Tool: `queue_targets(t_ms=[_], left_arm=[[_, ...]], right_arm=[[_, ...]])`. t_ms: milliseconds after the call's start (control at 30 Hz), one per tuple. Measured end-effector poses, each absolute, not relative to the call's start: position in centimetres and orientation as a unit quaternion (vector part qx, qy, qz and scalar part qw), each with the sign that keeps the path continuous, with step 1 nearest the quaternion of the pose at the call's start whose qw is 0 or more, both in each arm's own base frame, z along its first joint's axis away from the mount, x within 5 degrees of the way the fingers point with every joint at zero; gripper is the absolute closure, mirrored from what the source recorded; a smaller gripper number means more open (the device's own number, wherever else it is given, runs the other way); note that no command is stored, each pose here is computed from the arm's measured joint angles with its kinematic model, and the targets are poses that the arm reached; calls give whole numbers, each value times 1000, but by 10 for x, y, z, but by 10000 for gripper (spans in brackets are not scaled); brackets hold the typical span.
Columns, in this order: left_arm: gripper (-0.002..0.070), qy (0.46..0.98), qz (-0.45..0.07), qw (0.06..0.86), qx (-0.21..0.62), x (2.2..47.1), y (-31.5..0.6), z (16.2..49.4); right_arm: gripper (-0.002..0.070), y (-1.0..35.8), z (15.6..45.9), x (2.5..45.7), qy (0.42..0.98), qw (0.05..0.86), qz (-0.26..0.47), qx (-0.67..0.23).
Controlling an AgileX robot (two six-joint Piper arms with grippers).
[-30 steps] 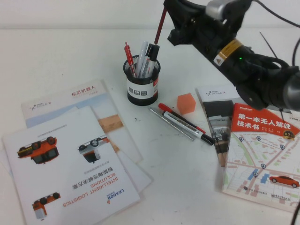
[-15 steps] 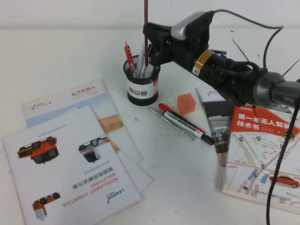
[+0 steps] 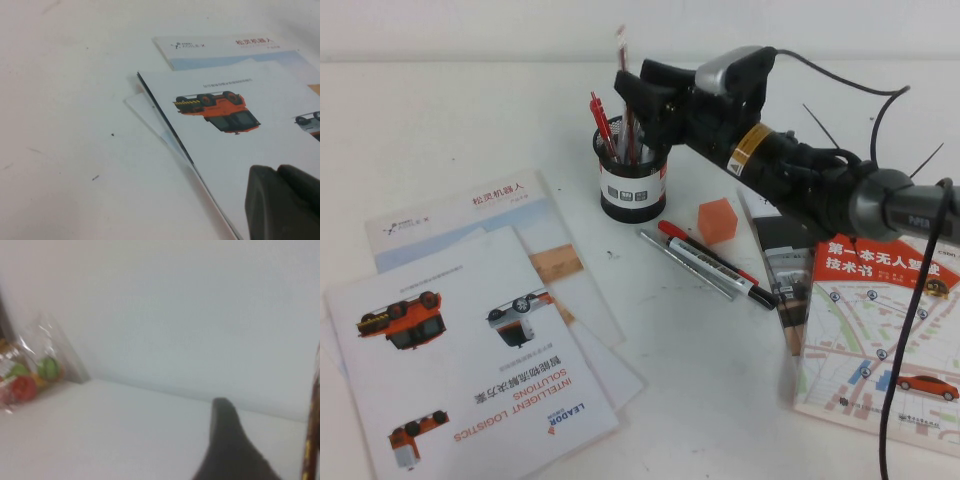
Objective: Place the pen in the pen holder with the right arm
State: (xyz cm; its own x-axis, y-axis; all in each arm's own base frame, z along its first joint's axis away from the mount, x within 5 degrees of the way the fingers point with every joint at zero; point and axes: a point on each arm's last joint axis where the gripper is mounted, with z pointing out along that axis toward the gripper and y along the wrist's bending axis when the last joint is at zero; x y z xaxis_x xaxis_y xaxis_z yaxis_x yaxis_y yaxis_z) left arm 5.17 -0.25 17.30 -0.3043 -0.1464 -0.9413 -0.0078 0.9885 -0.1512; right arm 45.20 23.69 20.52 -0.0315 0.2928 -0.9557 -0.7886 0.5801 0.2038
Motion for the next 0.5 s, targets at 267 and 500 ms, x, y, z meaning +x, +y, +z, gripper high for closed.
queue_targets(t_ms=[267, 500], left_arm=[[678, 805, -59, 588, -48, 52, -3, 173], [678, 805, -59, 588, -48, 52, -3, 173]], right_arm=[[632, 236, 275, 429, 536, 681, 424, -265], [691, 221, 368, 370, 493, 689, 402, -346]])
